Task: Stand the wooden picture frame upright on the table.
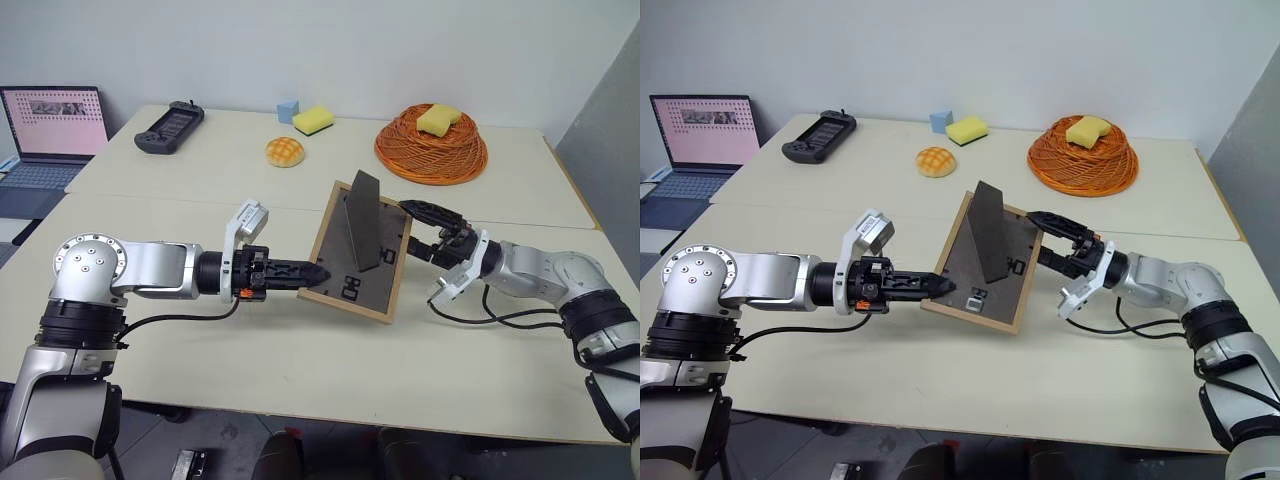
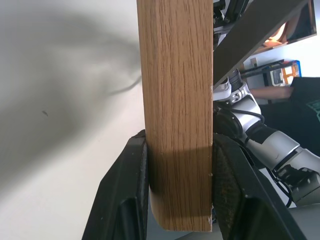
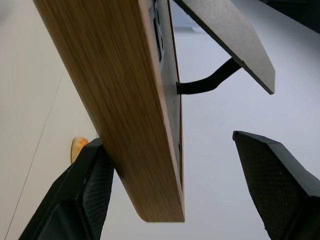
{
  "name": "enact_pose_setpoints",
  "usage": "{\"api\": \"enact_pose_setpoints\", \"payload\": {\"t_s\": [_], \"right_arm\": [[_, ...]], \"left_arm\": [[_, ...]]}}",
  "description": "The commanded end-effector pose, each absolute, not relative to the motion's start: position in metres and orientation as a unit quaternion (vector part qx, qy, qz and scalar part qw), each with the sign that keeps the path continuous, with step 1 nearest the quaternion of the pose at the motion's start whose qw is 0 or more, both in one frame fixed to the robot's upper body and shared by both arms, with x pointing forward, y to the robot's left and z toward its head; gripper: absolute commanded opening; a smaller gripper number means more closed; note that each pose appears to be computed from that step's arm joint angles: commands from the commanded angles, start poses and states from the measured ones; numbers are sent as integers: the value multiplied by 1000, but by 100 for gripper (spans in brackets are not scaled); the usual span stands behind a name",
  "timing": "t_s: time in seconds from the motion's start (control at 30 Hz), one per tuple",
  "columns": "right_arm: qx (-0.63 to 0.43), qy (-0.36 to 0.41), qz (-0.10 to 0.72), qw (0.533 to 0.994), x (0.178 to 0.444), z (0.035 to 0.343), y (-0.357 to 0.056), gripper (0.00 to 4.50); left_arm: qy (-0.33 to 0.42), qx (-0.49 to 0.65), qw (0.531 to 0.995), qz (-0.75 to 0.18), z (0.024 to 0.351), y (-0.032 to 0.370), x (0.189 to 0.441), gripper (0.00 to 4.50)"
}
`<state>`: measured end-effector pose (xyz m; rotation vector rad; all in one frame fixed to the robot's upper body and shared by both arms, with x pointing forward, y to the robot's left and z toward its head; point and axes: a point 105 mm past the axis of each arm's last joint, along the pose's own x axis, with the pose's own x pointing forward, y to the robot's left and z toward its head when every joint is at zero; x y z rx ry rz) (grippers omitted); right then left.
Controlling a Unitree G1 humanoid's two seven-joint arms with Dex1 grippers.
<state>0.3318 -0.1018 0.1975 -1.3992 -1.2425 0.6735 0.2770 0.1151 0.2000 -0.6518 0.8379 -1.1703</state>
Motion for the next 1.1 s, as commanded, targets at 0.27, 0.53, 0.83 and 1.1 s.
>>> {"api": "enact_pose_setpoints", "payload": {"t_s": [0.27,0.53,0.83,1.1], "right_arm": [[-578,-546,285,535,323,204,-94,385],[-575,-546,289,537,323,204,-92,282],[-574,-547,289,537,323,205,-92,145],[-577,-541,284,543,325,204,-93,145]], "left_arm": [[349,-288,700,-552,219,112,275,131],[346,-287,702,-552,220,112,275,131],[344,-290,701,-553,221,111,276,131],[343,-292,707,-546,220,111,279,131]]}}
